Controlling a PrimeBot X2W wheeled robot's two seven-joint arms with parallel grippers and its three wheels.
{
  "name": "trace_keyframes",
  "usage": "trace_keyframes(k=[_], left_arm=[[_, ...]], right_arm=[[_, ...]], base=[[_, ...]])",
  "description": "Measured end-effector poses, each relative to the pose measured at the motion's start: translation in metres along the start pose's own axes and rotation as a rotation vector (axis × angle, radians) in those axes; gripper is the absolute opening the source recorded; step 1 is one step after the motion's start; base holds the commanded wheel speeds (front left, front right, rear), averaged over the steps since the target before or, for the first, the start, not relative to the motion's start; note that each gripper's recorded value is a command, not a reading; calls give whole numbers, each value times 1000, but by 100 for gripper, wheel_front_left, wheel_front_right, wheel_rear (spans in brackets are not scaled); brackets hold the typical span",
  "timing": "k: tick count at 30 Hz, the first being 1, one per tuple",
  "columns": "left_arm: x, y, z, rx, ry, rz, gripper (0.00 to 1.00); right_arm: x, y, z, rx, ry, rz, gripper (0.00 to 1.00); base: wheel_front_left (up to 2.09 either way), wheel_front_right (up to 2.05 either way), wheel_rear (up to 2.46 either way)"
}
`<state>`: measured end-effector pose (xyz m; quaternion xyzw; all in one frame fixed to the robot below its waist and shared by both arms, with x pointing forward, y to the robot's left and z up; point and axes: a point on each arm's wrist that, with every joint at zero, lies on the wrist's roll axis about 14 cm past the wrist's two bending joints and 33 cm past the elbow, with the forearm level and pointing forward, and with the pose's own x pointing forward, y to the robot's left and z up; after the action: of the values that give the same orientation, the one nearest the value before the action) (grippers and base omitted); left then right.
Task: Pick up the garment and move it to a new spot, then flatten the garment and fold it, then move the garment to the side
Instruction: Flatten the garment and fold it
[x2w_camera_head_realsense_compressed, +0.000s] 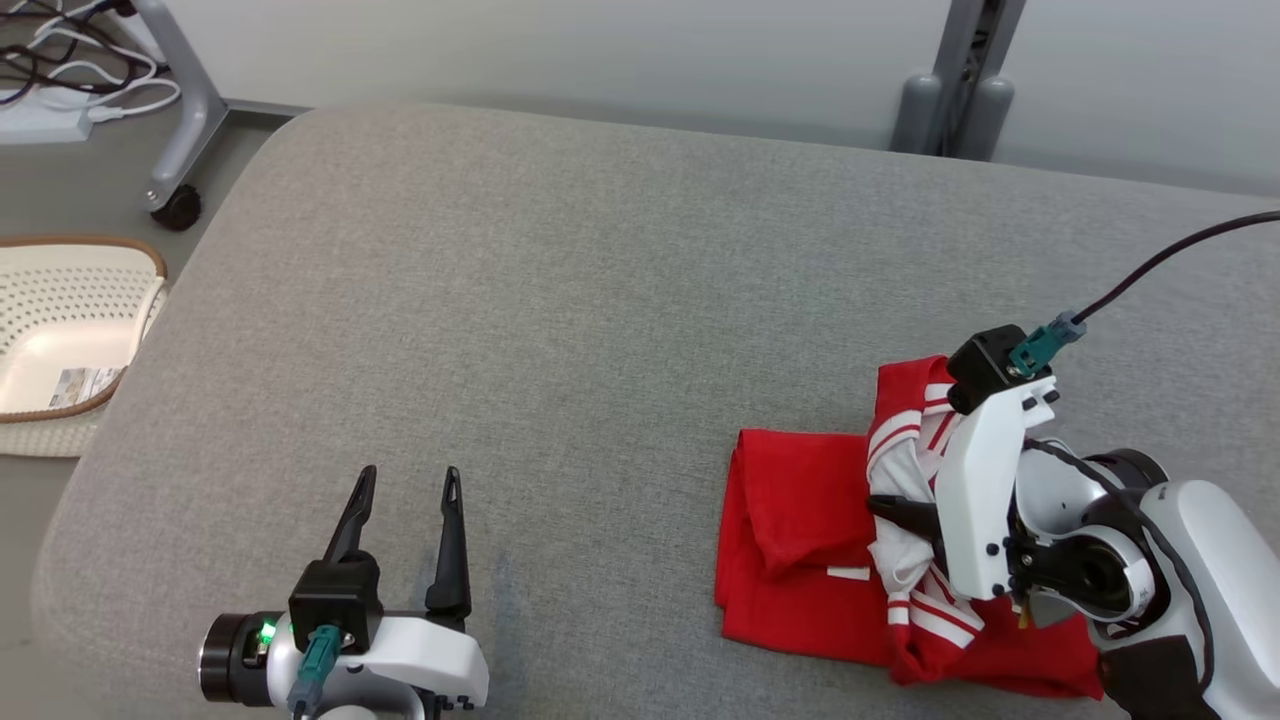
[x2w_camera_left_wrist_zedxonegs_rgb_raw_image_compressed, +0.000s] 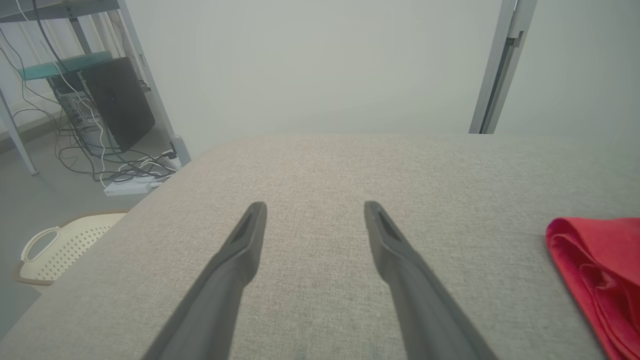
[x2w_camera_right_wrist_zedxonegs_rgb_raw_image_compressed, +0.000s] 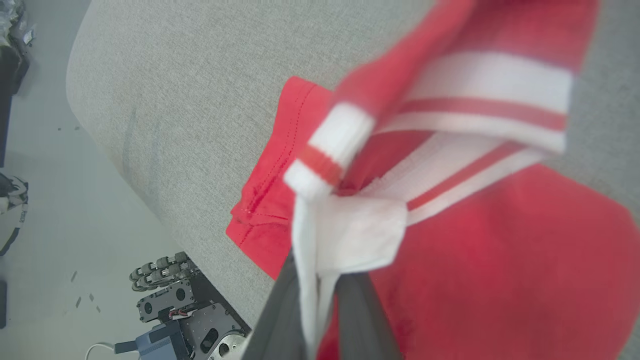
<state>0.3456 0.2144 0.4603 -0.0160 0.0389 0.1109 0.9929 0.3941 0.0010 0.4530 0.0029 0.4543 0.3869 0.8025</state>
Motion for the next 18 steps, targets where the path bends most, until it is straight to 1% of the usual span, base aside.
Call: trace_keyframes(k=[10, 17, 18], left_arm=[[-3, 9, -5, 8, 20, 32, 100], [-7, 19, -9, 15, 35, 64, 100], [-8, 20, -10, 15, 38, 66, 100]], right_arm=[[29, 12, 8, -22, 23, 51, 0], [47, 20, 0, -27, 69, 83, 0], [49, 19, 2, -32, 60, 78, 24]], base=[[0, 0, 0], [0, 0, 0], [0, 0, 0]])
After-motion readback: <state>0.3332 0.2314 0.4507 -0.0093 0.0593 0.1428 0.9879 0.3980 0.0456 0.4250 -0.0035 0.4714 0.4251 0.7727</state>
